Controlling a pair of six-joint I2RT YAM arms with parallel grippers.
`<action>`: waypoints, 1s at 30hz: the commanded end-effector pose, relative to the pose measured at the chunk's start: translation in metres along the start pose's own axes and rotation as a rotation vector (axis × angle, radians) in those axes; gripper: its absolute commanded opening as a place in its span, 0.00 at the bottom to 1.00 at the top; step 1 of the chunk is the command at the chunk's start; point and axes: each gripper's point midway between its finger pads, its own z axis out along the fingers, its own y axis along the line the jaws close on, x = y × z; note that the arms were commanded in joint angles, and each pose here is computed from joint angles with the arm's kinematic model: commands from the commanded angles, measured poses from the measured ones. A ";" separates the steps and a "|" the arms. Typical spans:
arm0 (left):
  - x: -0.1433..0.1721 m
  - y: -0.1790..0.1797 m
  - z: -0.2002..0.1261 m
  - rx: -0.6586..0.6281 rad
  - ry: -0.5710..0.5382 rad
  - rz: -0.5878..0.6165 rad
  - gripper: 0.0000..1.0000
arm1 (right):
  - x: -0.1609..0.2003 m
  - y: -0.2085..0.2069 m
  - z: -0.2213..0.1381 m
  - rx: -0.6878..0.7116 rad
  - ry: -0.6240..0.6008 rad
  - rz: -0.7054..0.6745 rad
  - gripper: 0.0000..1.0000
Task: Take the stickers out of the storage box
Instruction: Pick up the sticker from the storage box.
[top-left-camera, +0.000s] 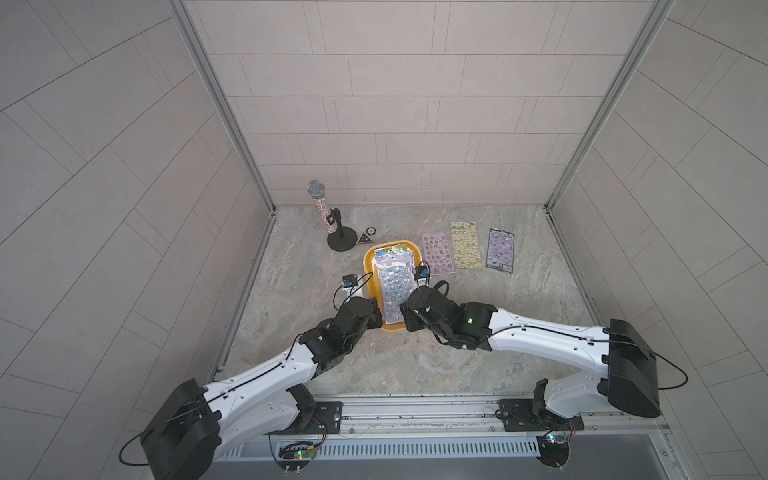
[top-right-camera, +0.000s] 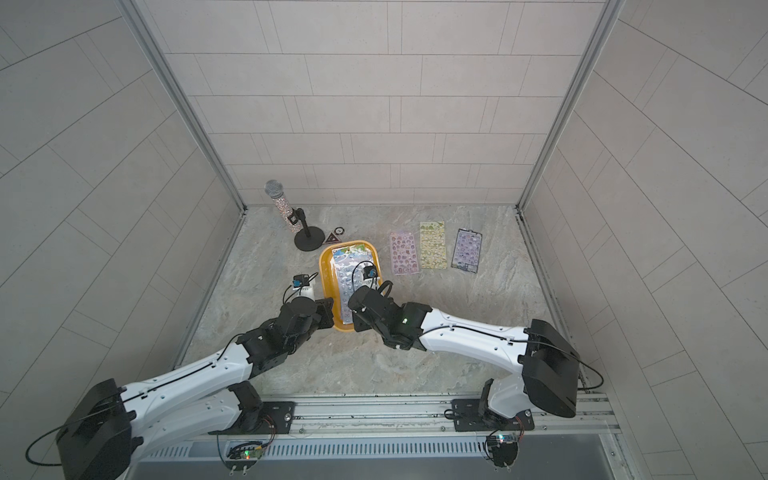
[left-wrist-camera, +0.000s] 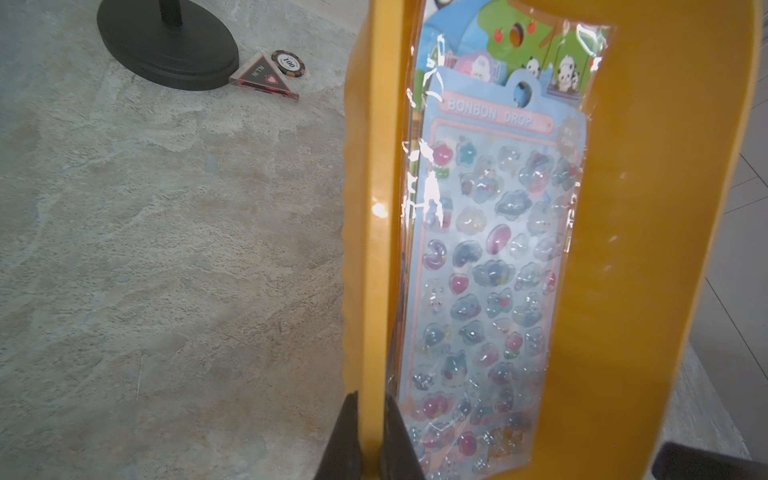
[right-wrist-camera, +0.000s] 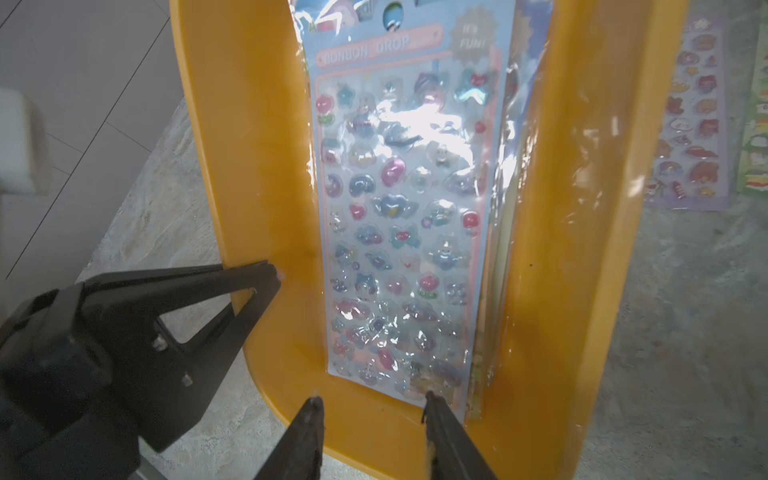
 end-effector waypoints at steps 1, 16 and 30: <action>-0.013 -0.013 -0.003 0.053 -0.045 -0.013 0.00 | -0.002 -0.018 0.009 0.096 0.020 0.008 0.45; -0.015 -0.014 -0.006 0.063 -0.051 -0.018 0.00 | 0.010 -0.028 0.045 0.204 0.090 0.020 0.48; -0.013 -0.010 -0.003 0.032 -0.041 -0.009 0.00 | 0.015 -0.033 0.041 0.217 0.085 0.030 0.48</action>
